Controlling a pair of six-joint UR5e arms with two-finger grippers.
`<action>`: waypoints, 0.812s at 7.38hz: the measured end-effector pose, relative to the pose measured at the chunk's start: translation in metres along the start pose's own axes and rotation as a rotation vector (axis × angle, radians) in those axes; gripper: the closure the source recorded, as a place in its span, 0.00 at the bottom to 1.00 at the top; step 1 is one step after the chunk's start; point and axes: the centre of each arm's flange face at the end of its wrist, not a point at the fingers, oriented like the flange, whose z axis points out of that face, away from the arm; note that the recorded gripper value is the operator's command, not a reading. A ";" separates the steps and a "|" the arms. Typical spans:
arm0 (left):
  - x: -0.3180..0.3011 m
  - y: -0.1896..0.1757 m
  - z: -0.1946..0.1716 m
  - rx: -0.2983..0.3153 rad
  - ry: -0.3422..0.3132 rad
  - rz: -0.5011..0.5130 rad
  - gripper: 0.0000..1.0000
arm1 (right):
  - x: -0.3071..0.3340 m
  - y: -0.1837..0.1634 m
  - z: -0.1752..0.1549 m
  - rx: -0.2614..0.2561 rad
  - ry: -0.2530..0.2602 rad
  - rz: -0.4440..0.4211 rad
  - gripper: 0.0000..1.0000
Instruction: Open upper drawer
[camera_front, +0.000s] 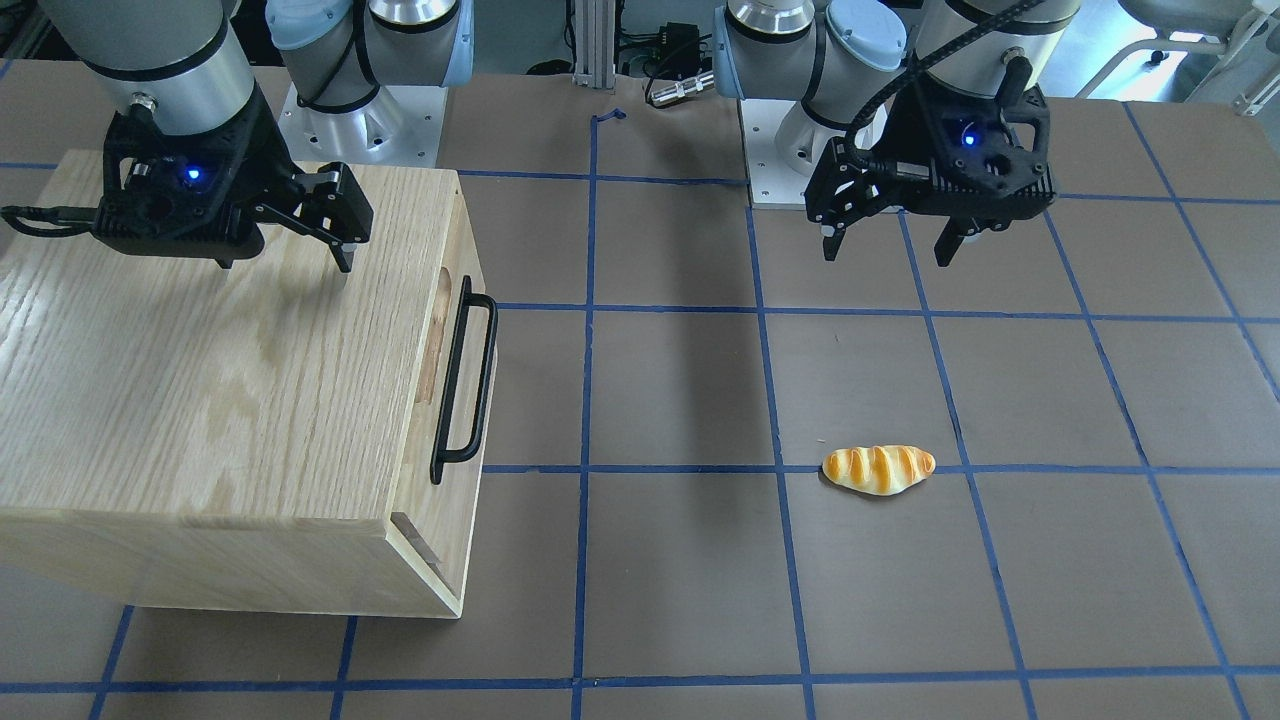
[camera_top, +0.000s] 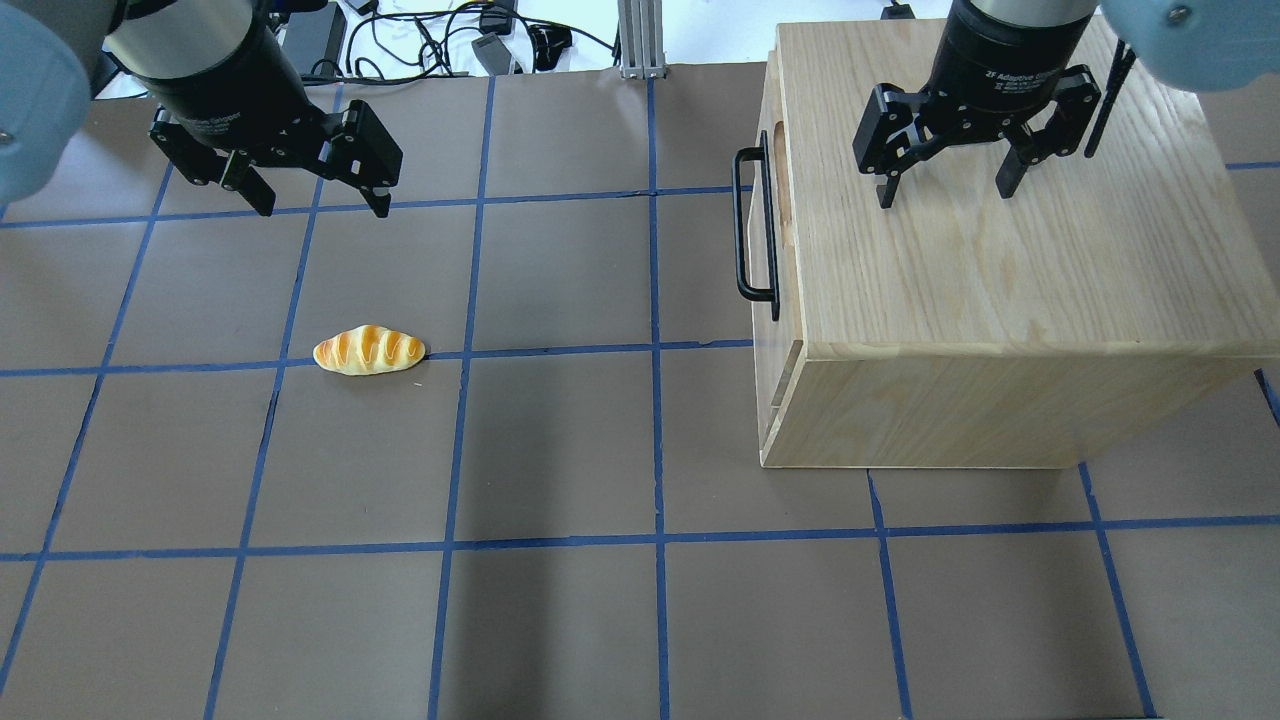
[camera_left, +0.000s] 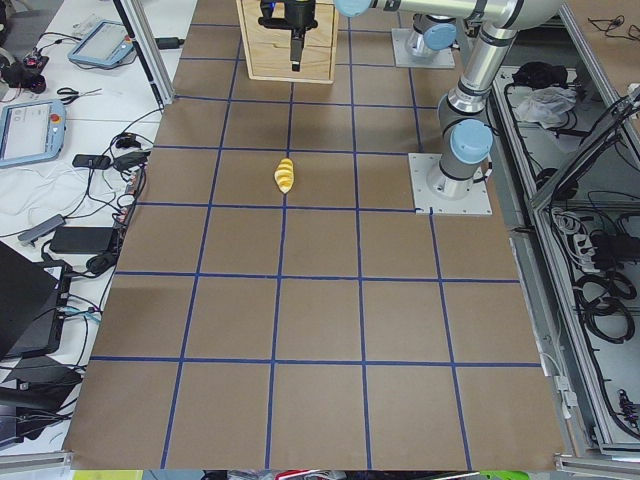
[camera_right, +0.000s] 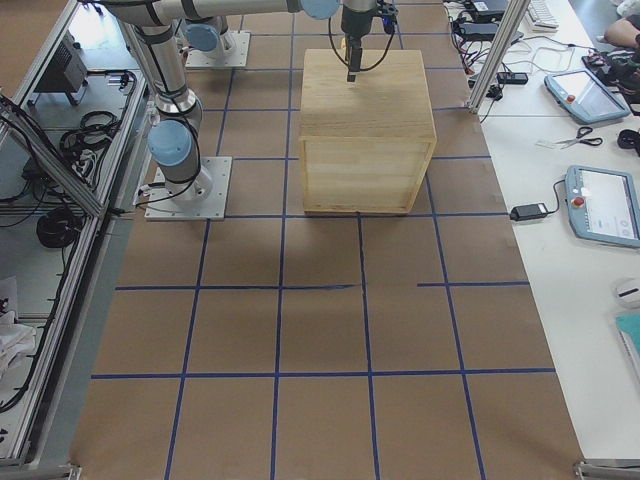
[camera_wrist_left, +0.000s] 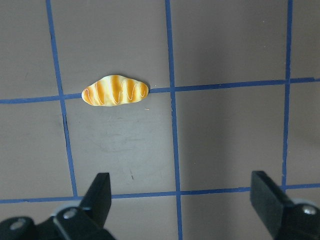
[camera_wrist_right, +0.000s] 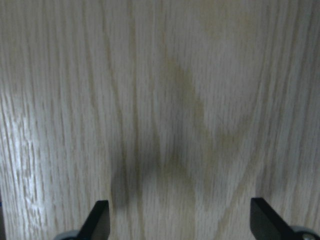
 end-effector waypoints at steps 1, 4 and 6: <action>0.000 -0.001 0.000 0.001 0.004 0.000 0.00 | 0.000 0.000 0.000 0.000 0.000 0.000 0.00; 0.003 -0.002 0.000 0.005 0.035 -0.004 0.00 | 0.000 0.000 0.000 0.000 0.000 -0.001 0.00; 0.003 -0.001 -0.001 0.007 0.033 -0.003 0.00 | 0.000 0.000 0.000 0.000 0.000 0.000 0.00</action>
